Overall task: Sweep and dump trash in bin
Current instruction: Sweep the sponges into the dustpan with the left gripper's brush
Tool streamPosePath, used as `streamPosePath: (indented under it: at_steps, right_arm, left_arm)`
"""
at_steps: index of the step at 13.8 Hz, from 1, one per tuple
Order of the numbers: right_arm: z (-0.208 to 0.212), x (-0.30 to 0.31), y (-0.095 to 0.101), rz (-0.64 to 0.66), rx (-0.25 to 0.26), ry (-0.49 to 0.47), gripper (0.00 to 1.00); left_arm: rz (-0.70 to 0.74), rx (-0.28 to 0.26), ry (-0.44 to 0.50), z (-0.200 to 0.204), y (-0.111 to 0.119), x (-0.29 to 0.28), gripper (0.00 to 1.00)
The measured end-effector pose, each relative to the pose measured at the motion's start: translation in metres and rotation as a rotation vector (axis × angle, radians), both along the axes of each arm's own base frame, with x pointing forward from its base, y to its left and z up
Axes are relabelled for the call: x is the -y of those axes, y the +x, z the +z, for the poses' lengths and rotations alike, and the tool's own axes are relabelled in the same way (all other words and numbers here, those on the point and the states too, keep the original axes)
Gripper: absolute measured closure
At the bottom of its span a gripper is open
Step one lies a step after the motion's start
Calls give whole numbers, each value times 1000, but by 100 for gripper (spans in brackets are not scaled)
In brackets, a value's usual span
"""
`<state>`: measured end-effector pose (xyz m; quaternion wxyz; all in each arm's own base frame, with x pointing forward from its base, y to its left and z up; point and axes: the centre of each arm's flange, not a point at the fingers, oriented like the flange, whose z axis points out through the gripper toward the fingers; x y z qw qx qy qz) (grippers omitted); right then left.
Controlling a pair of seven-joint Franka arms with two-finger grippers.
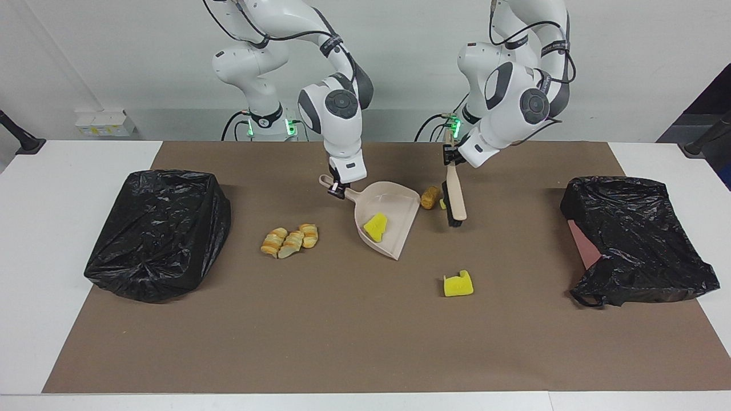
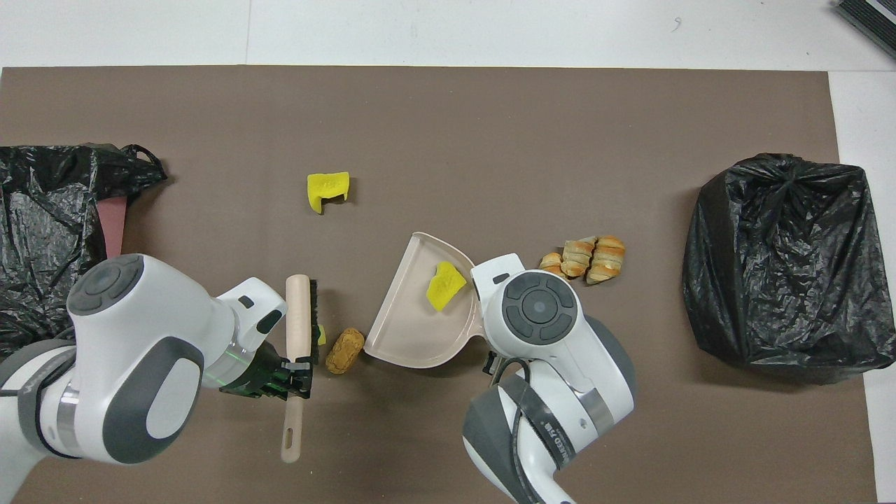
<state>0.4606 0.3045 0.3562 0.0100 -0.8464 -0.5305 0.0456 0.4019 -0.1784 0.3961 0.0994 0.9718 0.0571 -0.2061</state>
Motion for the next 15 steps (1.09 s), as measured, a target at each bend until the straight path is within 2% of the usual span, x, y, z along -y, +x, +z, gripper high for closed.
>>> streamPosePath:
  at_steps: [3,6,7,9,15]
  right_arm:
    - [0,0,0,0,-1,0,68]
    - [-1,0,0,9,0,-2,68]
    - [-1,2,1,67,6,-12,68]
    - [-2,12,7,191,9,-21,68]
    - [-2,18,10,218,8,-22,68]
  left_arm:
    - [168,-47,85,-6,-20,-3,74]
    - [188,-12,116,-32,-38,16,74]
    - [183,10,115,-36,-41,24,74]
    - [173,59,88,-36,-41,42,74]
    - [126,118,-67,-24,-24,118,74]
